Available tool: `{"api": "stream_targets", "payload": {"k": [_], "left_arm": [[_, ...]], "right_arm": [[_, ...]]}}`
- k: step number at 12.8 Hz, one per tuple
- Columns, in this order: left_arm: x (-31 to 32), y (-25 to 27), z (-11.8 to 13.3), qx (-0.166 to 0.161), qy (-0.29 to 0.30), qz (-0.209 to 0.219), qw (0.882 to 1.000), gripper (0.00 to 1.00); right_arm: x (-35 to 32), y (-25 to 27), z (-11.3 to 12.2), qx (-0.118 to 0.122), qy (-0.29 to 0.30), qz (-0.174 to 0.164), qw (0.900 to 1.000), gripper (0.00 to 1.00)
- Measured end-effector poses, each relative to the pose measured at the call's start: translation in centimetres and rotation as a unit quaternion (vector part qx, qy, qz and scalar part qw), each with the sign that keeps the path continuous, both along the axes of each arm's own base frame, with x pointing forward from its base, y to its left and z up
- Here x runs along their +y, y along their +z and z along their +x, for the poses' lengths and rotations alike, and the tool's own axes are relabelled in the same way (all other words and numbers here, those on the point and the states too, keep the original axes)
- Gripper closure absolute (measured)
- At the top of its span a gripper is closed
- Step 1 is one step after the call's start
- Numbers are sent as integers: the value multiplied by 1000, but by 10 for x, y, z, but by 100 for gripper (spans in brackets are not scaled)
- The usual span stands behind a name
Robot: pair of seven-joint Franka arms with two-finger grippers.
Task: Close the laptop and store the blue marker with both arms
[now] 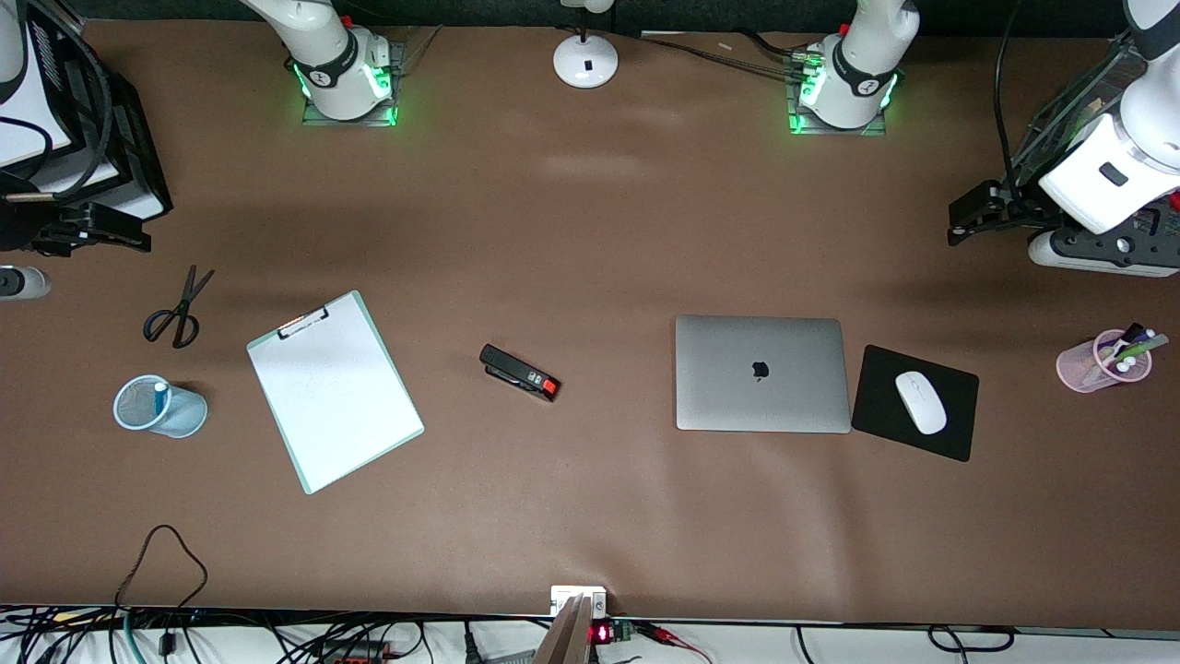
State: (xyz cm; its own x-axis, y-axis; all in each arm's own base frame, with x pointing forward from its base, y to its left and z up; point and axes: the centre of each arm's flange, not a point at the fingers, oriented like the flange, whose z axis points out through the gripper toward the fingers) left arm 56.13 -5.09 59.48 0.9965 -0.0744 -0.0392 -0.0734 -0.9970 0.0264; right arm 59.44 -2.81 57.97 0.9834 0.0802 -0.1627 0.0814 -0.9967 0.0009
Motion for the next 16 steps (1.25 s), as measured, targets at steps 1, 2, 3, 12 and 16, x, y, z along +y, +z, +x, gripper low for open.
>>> {"api": "stream_targets", "payload": {"k": [1, 2, 3, 12, 16], "left_arm": [[0, 0, 0, 0, 0, 0, 1000, 0], [0, 0, 0, 0, 0, 0, 1000, 0], [0, 0, 0, 0, 0, 0, 1000, 0], [0, -1, 1, 1, 0, 0, 1000, 0], [0, -1, 1, 1, 0, 0, 1000, 0]], "right_arm": [[0, -2, -4, -3, -3, 1, 1000, 0], [0, -4, -10, -1, -10, 2, 1000, 0], [-1, -6, -15, -1, -14, 3, 1000, 0], [-4, 10, -40, -26, -39, 8, 999, 0], [-4, 11, -40, -27, -39, 8, 999, 0]]}}
